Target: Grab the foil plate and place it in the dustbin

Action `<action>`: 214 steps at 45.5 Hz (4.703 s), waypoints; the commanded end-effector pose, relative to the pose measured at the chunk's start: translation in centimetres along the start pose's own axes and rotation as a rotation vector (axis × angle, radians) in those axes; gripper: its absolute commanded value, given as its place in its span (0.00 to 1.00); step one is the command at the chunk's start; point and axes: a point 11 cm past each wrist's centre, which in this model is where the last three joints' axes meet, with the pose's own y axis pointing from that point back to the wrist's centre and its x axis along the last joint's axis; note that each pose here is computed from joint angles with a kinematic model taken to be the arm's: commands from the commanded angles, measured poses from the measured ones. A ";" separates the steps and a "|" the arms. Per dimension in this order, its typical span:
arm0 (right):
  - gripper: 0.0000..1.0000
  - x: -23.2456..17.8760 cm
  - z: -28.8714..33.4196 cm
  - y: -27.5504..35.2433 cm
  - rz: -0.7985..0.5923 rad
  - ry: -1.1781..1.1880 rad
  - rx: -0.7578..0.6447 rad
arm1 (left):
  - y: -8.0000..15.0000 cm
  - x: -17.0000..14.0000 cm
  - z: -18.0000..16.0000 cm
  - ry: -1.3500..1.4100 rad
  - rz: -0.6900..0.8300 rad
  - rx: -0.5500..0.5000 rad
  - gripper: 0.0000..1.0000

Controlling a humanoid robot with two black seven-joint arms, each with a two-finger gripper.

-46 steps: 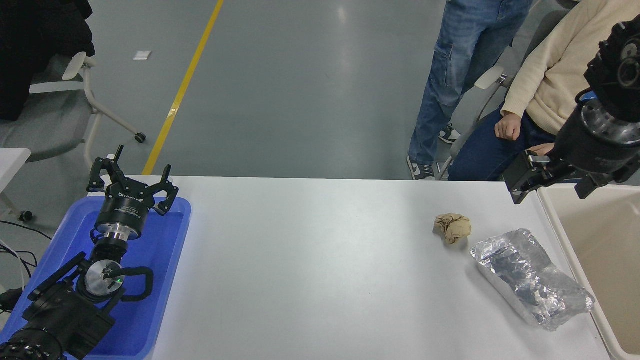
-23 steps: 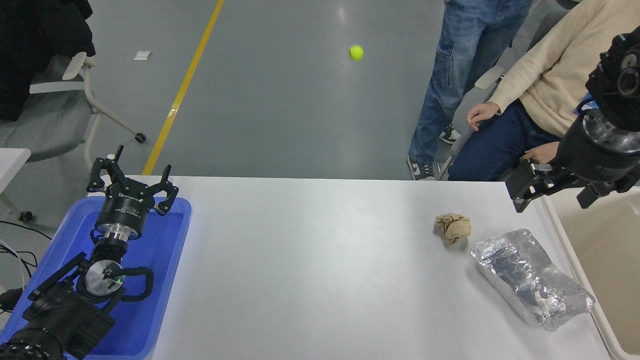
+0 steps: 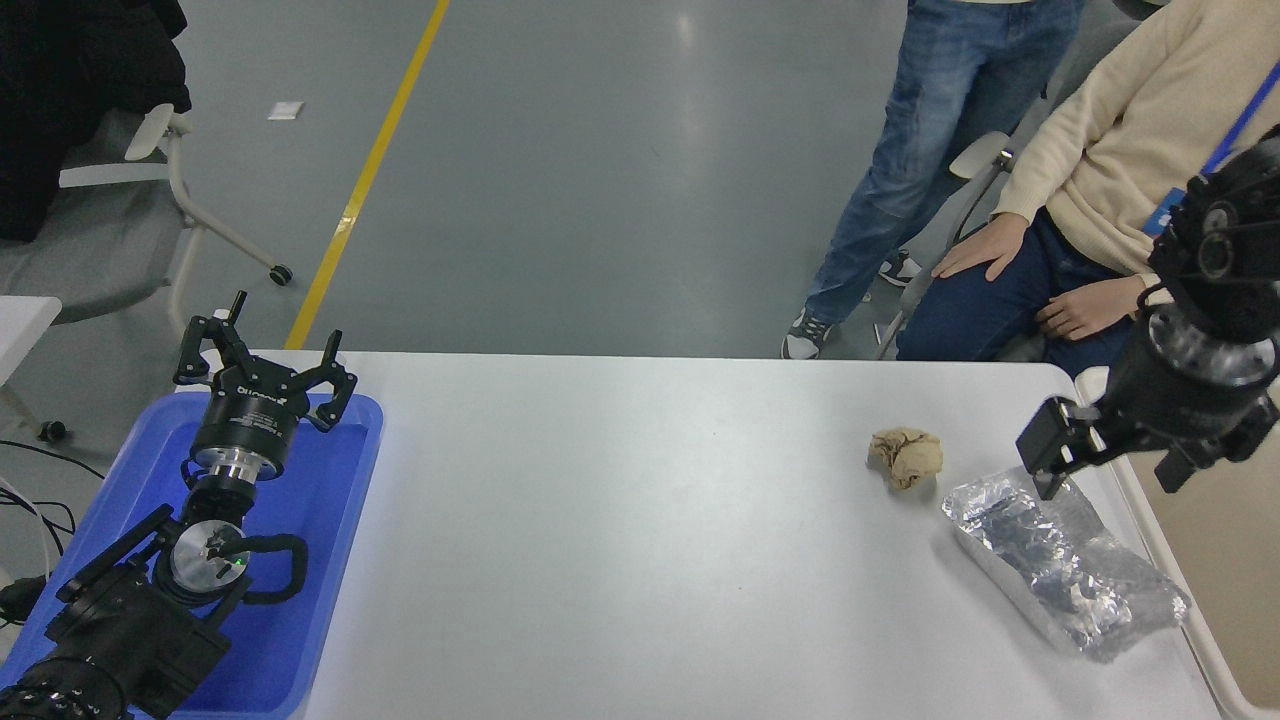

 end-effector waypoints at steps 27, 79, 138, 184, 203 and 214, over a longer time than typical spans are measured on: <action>0.97 -0.5 0.4 -15.4 0.221 0.083 0.069 | 0.0 0.0 0.0 -0.001 0.000 0.000 1.00; 0.87 -1.3 8.5 -22.1 0.454 -0.023 -0.145 | 0.0 0.0 0.1 0.004 -0.003 -0.003 1.00; 0.00 -5.4 6.3 -21.3 0.326 -0.185 0.011 | 0.0 -0.1 0.1 0.003 -0.004 -0.002 1.00; 0.00 -1.4 5.8 5.8 0.129 -0.163 0.120 | 0.0 0.0 0.1 0.001 -0.001 -0.003 1.00; 0.00 0.0 6.6 13.6 0.328 -0.176 0.090 | 0.0 0.0 0.1 0.002 0.001 -0.003 1.00; 0.00 -0.1 6.9 14.6 0.338 -0.201 0.070 | 0.0 0.0 0.1 0.001 0.000 -0.003 1.00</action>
